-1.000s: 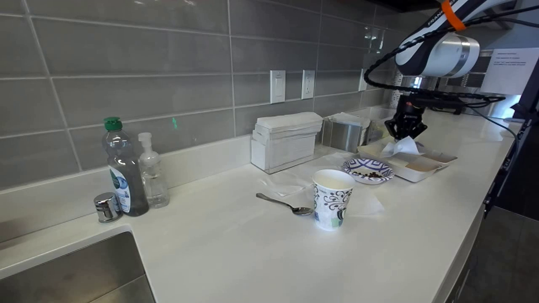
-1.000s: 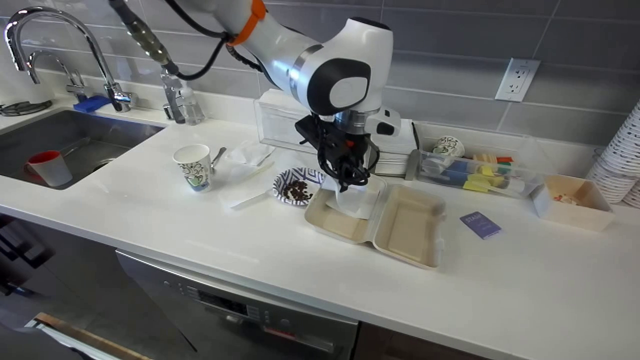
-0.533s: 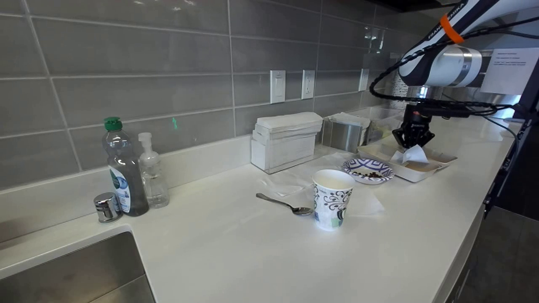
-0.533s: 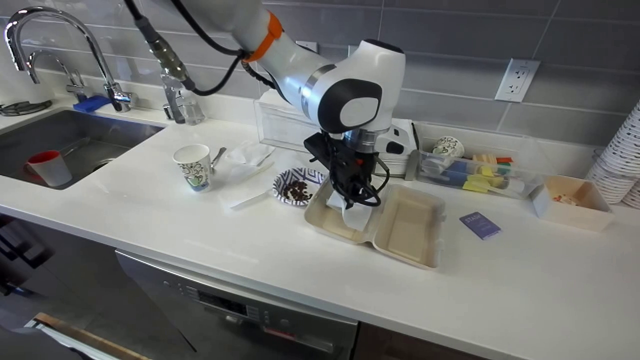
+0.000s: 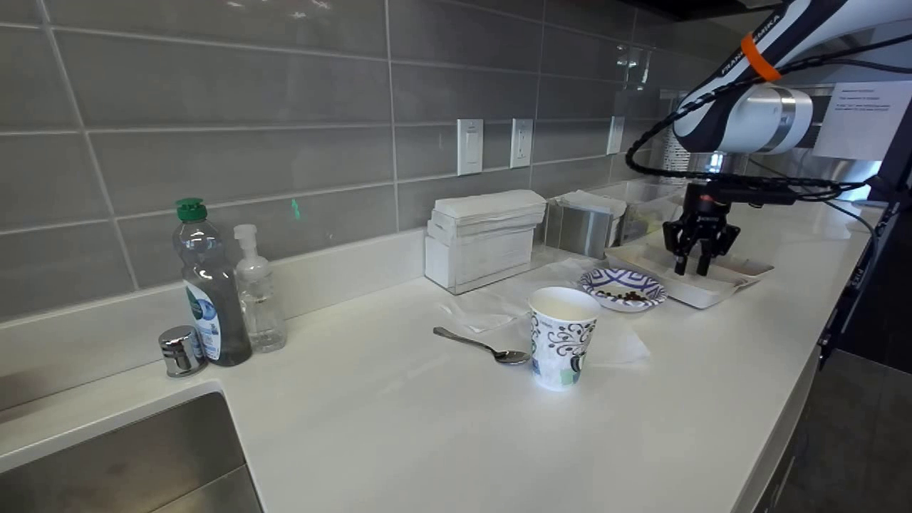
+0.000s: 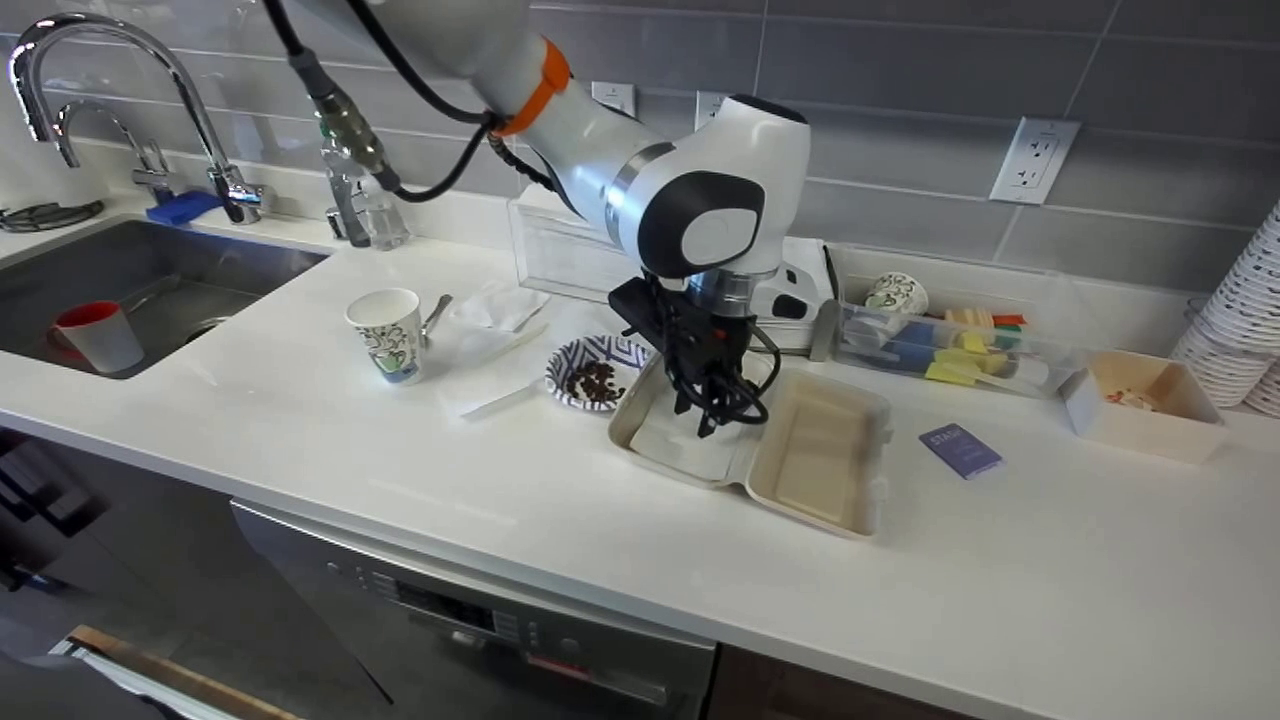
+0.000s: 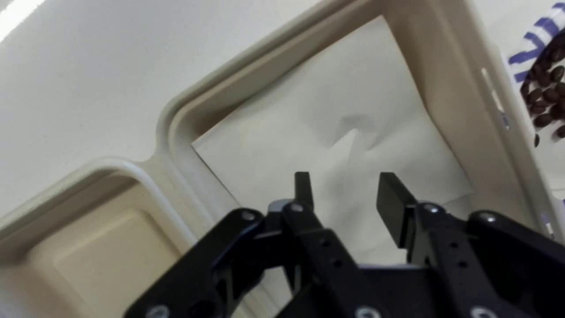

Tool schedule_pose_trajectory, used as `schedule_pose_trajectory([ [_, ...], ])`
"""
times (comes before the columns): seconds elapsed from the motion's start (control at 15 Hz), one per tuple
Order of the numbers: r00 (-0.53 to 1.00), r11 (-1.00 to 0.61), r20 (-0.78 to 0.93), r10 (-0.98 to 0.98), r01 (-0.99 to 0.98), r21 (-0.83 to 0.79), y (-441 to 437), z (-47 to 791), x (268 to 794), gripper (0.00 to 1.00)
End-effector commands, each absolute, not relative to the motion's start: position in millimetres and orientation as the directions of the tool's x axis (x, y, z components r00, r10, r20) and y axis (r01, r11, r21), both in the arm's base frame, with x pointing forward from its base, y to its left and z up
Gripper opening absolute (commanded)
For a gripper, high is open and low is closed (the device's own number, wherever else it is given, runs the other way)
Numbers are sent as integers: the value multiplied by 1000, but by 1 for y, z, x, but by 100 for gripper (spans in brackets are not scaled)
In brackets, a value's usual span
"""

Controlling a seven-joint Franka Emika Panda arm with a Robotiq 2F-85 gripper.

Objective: Pick up the tissue and put it into the take-away food container

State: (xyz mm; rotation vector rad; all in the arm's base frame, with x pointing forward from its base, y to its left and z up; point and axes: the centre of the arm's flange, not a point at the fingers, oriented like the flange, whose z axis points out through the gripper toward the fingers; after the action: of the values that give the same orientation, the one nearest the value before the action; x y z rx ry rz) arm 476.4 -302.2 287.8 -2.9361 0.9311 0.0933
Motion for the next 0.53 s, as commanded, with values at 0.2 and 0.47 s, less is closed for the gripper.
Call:
schedule_pose_trajectory([
  [0.2, 880, -880, -93, -465, -471, -55, -299, 288, 477, 99],
  [0.47, 947, -946, -95, -308, -315, -76, -289, 279, 482, 100],
])
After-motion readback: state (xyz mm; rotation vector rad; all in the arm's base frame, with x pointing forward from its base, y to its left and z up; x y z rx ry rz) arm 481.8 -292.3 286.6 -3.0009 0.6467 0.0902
